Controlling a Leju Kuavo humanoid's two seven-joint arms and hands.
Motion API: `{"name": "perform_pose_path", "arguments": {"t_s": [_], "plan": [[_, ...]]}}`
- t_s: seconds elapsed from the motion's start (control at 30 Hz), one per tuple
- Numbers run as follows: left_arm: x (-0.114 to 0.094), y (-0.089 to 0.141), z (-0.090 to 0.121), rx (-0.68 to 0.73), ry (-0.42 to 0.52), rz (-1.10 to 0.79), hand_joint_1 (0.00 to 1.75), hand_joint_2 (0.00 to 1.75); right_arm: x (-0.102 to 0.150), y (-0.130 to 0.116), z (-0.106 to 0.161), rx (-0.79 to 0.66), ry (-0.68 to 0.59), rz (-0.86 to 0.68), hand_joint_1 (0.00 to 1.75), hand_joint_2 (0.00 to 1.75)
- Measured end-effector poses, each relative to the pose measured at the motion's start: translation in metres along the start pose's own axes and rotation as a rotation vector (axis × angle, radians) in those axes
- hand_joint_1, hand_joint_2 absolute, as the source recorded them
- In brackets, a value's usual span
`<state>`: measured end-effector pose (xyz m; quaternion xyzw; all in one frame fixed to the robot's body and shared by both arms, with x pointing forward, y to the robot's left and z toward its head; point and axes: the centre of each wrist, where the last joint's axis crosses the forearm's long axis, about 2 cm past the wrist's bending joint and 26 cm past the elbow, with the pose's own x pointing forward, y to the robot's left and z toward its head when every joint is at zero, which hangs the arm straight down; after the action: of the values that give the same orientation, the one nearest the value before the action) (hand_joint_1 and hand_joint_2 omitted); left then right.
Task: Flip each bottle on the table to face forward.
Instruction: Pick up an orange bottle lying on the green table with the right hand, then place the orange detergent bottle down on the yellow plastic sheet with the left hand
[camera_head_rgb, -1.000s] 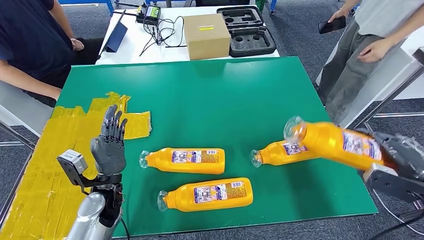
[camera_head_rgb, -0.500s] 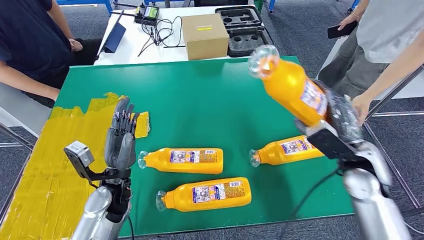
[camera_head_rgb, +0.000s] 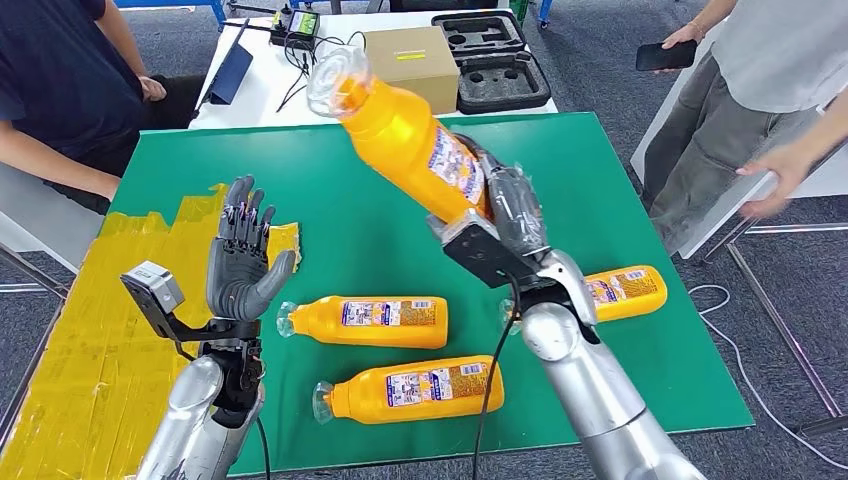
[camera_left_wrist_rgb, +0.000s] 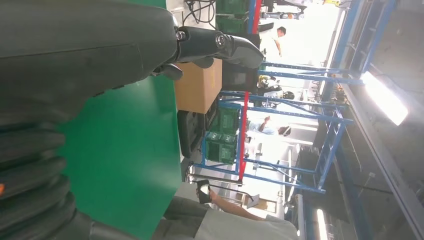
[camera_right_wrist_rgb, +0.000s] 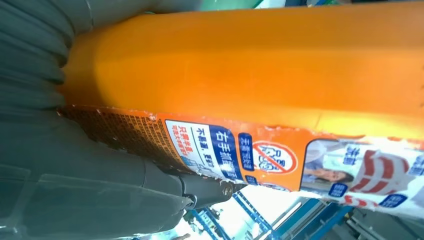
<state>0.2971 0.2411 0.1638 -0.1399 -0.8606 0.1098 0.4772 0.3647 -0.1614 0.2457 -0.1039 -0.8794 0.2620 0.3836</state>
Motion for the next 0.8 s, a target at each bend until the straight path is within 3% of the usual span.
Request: {"name": "perform_pose_path", "arguments": {"t_s": [0.43, 0.8], "plan": [[0.008, -0.006, -0.003, -0.006, -0.028, 0.026, 0.00, 1.75, 0.023, 0.070, -0.016, 0.137, 0.030, -0.006, 1.75, 1.75], [0.011, -0.012, -0.003, -0.025, -0.032, 0.063, 0.00, 1.75, 0.020, 0.100, -0.022, 0.268, 0.076, 0.025, 1.75, 1.75]]}}
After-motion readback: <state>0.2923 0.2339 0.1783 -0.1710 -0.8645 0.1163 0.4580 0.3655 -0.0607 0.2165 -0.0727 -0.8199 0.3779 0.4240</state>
